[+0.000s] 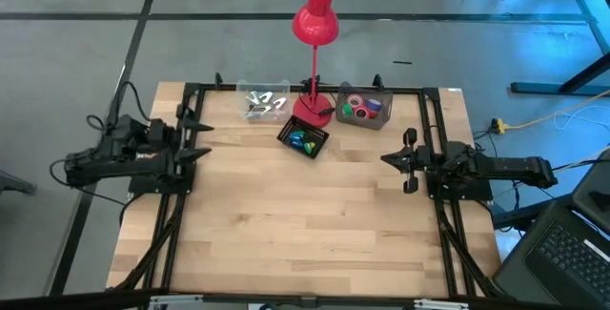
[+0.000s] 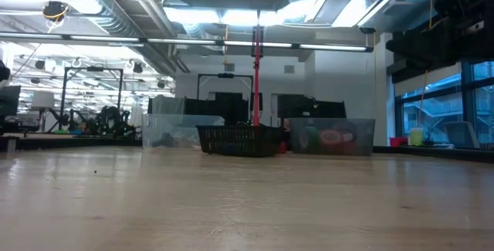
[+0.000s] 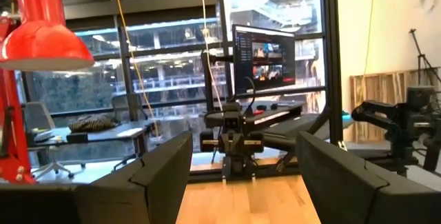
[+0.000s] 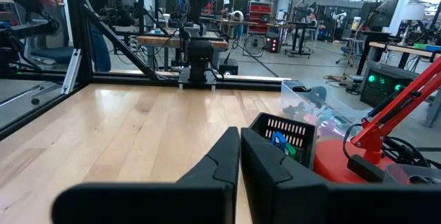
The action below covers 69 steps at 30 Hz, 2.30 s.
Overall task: Pick and place Stapler, Stapler remover, tape
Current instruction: Return to Home Position
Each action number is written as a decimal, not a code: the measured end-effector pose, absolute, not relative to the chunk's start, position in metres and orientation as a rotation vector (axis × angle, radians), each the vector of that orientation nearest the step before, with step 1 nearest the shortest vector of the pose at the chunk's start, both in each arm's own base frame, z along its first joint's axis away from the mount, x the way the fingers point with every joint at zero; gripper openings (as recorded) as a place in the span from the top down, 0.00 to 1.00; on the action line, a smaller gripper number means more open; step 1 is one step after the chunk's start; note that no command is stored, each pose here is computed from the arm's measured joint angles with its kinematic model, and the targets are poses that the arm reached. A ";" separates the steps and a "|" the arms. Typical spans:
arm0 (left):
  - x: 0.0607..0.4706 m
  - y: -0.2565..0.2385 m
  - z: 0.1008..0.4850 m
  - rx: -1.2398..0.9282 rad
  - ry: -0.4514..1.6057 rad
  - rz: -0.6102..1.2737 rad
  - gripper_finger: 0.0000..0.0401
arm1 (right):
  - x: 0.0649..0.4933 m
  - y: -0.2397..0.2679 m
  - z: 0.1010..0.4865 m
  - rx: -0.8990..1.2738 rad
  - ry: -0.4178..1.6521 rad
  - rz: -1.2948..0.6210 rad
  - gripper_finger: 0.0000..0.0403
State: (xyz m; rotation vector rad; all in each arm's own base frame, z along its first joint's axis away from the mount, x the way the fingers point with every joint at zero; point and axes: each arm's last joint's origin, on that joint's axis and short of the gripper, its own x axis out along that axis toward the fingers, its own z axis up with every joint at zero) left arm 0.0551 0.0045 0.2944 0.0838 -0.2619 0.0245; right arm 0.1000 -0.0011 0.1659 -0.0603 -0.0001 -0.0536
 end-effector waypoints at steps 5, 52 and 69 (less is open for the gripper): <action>0.054 0.004 0.276 0.082 -0.246 0.025 0.36 | 0.100 -0.001 0.166 -0.060 0.000 -0.053 0.95; 0.092 0.005 0.195 0.000 -0.307 -0.042 0.36 | 0.100 -0.001 0.166 -0.061 0.000 -0.054 0.95; 0.097 0.005 0.170 0.056 -0.047 -0.029 0.36 | 0.100 -0.001 0.166 -0.061 0.000 -0.054 0.95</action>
